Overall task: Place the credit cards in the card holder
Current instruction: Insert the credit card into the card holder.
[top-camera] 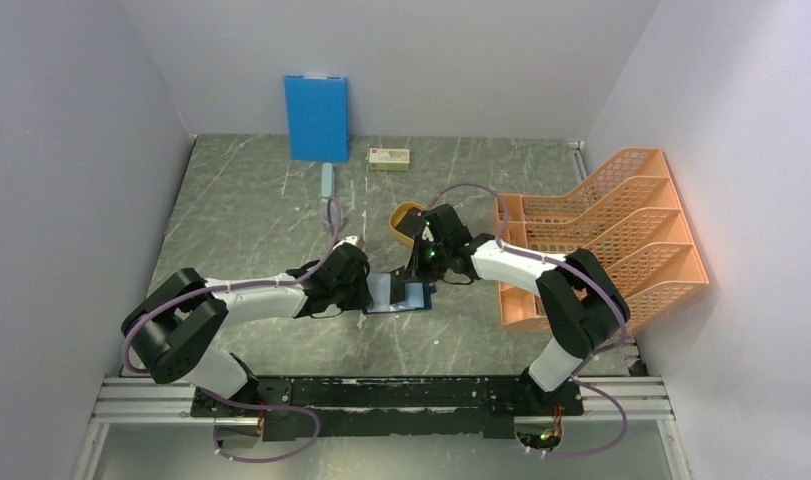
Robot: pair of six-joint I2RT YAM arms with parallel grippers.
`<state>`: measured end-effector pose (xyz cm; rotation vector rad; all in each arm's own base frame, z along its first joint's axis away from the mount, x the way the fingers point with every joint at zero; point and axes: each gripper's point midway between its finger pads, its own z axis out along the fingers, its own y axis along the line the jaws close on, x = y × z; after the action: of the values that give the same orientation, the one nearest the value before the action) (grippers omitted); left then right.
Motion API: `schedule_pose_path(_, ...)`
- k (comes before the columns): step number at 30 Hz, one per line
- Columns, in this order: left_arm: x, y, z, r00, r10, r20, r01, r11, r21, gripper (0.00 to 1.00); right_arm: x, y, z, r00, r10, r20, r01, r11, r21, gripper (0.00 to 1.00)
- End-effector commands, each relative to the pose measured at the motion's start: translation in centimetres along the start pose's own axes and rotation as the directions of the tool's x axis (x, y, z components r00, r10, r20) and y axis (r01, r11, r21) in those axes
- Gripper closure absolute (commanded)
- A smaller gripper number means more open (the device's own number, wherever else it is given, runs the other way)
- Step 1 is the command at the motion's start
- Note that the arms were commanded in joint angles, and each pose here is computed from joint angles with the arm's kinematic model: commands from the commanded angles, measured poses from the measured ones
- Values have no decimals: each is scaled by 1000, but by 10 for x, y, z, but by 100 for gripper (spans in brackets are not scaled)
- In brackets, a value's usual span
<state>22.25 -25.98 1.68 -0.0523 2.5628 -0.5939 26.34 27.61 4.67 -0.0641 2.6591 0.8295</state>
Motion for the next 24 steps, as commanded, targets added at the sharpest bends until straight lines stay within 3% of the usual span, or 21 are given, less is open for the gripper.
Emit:
schedule_pose_path(1,17,34,1,999,27,-39,-31,992,-121,90,8,-10,10,1000,28,-14,-28,1000,6,100)
schedule_pose_path(24,16,38,0,999,21,-37,-26,989,-147,90,37,-15,18,993,43,-106,-48,998,-43,100)
